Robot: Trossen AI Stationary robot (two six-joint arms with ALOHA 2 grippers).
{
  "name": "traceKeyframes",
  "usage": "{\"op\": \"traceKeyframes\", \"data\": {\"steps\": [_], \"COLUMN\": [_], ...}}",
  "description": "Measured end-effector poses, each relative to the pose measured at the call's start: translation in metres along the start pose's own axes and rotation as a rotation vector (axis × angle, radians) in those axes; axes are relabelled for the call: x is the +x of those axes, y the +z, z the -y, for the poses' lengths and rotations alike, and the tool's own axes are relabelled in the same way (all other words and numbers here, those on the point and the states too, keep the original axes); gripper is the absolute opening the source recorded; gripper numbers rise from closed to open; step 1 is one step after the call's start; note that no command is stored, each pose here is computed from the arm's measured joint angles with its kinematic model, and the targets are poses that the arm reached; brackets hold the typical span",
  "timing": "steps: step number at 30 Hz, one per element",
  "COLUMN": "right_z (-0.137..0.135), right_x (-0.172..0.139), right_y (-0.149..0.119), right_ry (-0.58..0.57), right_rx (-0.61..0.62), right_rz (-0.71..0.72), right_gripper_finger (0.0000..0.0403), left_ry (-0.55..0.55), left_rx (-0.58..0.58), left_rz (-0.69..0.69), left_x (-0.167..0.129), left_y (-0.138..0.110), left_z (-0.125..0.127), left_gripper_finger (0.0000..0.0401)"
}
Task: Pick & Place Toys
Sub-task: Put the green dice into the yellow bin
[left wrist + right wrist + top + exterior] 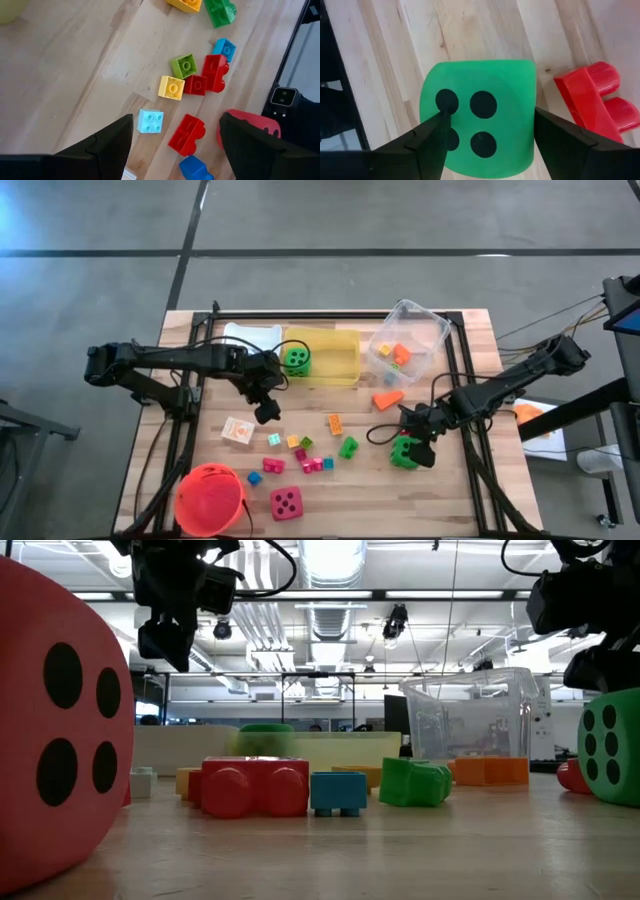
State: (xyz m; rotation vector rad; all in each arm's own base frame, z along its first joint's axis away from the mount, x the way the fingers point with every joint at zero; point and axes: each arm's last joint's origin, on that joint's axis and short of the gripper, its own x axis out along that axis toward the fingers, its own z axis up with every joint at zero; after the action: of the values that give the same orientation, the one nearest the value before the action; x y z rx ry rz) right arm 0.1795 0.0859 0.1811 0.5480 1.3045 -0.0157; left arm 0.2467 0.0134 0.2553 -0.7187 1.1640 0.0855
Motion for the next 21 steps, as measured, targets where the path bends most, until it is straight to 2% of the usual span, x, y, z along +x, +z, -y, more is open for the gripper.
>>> {"op": "traceKeyframes", "data": {"steps": [6,15,21], "right_z": [0.002,-0.013,-0.014], "right_x": [-0.002,-0.021,-0.022], "right_y": [0.004,0.016,0.016], "right_ry": [0.003,0.037,0.032], "right_rx": [0.031,-0.008,-0.069], "right_rz": [0.001,0.095,0.096], "right_gripper_finger": [0.0258,0.0258,0.0258], "left_ry": [-0.009,-0.012,-0.012], "left_rx": [-0.001,0.0,0.0], "left_rz": [-0.005,-0.007,-0.007], "left_x": [0.0,0.0,0.0], "left_y": [0.0,0.0,0.0], "left_z": [0.0,0.0,0.0], "left_gripper_finger": [0.0284,0.0284,0.0284]}}
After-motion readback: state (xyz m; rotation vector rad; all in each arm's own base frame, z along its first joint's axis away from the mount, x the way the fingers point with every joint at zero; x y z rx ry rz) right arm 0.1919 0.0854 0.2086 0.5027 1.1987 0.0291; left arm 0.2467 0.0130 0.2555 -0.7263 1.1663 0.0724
